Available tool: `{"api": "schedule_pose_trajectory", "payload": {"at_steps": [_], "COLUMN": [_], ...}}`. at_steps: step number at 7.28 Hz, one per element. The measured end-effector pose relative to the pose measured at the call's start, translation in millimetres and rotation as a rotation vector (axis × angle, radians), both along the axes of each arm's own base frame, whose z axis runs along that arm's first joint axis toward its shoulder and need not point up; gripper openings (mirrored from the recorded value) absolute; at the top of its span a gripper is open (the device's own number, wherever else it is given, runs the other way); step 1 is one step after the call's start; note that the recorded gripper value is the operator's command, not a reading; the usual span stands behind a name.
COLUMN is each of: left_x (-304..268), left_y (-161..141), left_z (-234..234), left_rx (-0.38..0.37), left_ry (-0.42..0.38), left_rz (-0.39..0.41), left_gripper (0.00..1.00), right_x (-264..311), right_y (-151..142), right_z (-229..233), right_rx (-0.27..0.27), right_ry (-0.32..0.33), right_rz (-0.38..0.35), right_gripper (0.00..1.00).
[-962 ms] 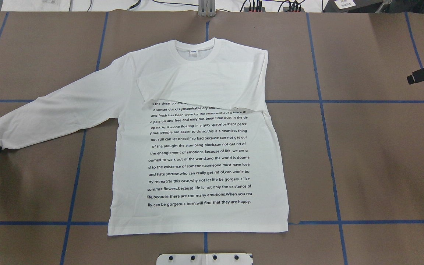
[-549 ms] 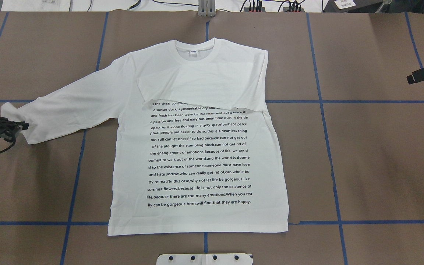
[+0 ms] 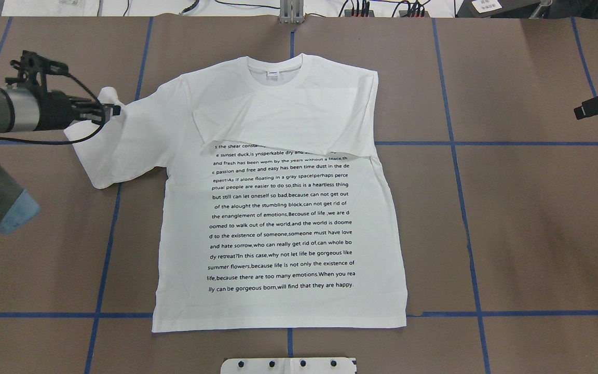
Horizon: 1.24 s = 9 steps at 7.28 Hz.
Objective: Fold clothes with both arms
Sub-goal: 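Carry the sleeve across the shirt body toward the right gripper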
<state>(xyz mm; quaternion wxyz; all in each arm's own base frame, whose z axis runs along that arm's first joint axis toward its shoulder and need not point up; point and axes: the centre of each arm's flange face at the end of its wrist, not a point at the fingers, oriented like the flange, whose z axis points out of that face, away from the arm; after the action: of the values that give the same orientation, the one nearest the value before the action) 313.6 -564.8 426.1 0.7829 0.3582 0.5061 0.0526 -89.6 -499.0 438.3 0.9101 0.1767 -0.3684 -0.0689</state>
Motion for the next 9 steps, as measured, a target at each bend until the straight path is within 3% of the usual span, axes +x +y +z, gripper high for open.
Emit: {"api": "schedule_pose_trajectory", "payload": {"at_steps": [2,3,5,9], "left_x": [43.6,74.6,150.3,278.3], "left_y": [-38.5,-39.3,-5.9,63.1], "left_z": [-106.1,-157.2,-226.9,-272.1], "left_rx": [-0.118,-0.174,-0.194,-0.175], "left_ry": [0.069,0.125,0.197,0.190], "left_rz": [-0.020,-0.016,-0.016,0.030], "left_gripper": [0.00,0.00,0.00,0.00], "right_x": [-0.1,-0.1,-0.7,-1.0], "right_y": [-0.4,-0.4,-0.8,-1.2], "right_z": [1.1,1.1,1.2,1.8], "right_rx": [-0.002,-0.003,-0.004,-0.006], "right_ry": [0.001,0.001,0.001,0.001], "right_rz": [0.001,0.001,0.000,0.001], "right_gripper": [1.00,1.00,1.00,1.00]}}
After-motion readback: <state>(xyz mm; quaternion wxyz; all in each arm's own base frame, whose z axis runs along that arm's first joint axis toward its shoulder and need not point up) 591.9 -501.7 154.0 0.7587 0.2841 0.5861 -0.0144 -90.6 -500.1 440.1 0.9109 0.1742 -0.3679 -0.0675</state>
